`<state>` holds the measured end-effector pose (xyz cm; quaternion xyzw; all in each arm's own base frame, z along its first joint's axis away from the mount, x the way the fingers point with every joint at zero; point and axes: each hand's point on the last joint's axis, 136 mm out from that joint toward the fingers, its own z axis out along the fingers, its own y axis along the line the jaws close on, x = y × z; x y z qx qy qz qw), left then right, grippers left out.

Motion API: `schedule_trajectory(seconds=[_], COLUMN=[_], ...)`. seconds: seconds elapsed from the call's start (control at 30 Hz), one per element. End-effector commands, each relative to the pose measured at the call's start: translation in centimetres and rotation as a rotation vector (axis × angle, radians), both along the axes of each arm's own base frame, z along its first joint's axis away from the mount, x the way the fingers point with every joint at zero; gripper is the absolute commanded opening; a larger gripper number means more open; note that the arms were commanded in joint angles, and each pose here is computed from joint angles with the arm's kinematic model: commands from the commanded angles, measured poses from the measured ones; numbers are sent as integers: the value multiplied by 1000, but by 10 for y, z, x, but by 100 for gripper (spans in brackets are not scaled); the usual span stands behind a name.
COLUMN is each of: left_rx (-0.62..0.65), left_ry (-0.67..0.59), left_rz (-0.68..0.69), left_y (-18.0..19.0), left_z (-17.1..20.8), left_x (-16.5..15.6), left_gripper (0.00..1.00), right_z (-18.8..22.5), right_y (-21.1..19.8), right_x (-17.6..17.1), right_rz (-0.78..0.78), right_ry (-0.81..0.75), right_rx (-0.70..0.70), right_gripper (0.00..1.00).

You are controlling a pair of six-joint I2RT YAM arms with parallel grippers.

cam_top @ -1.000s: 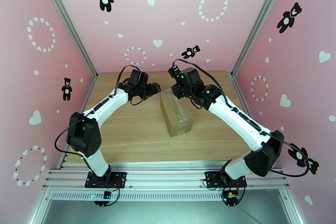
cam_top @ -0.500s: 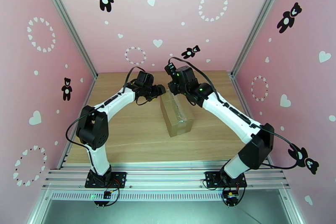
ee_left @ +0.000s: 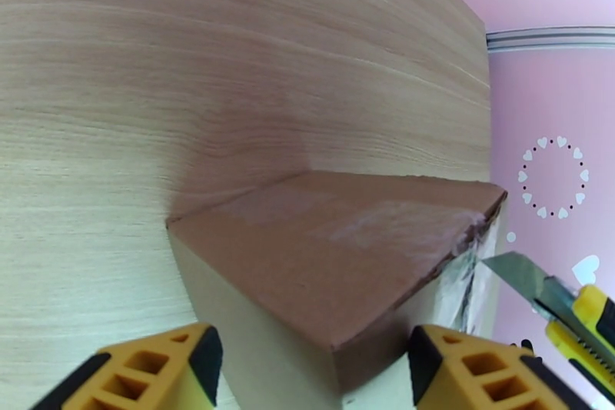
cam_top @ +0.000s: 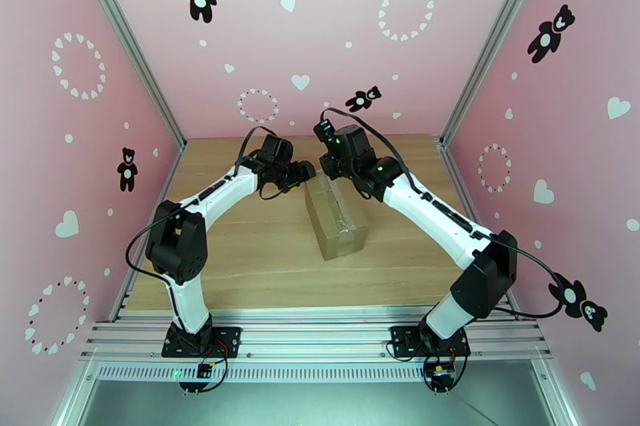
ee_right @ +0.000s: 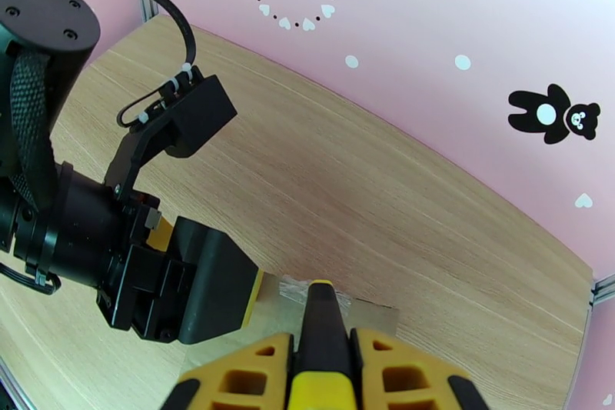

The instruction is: Unpack the express box

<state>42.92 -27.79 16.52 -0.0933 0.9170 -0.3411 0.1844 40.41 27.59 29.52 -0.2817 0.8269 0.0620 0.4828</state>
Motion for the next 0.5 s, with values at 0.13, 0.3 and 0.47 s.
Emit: schedule_trajectory(seconds=[0.13, 0.3, 0.47], left_rx=[26, 28, 33], left_ry=[32, 40, 45], left_rz=[1, 1, 1], left_y=[-3, -4, -4], left_z=[-11, -14, -15], left_x=[0, -2, -2], left_gripper=[69, 69, 69], right_z=[9, 5, 5], right_y=[4, 1, -3], right_x=[-1, -2, -4], right_rz=[1, -9, -14], right_ry=[-11, -4, -9], right_rx=[75, 63, 41], right_gripper=[0, 0, 0])
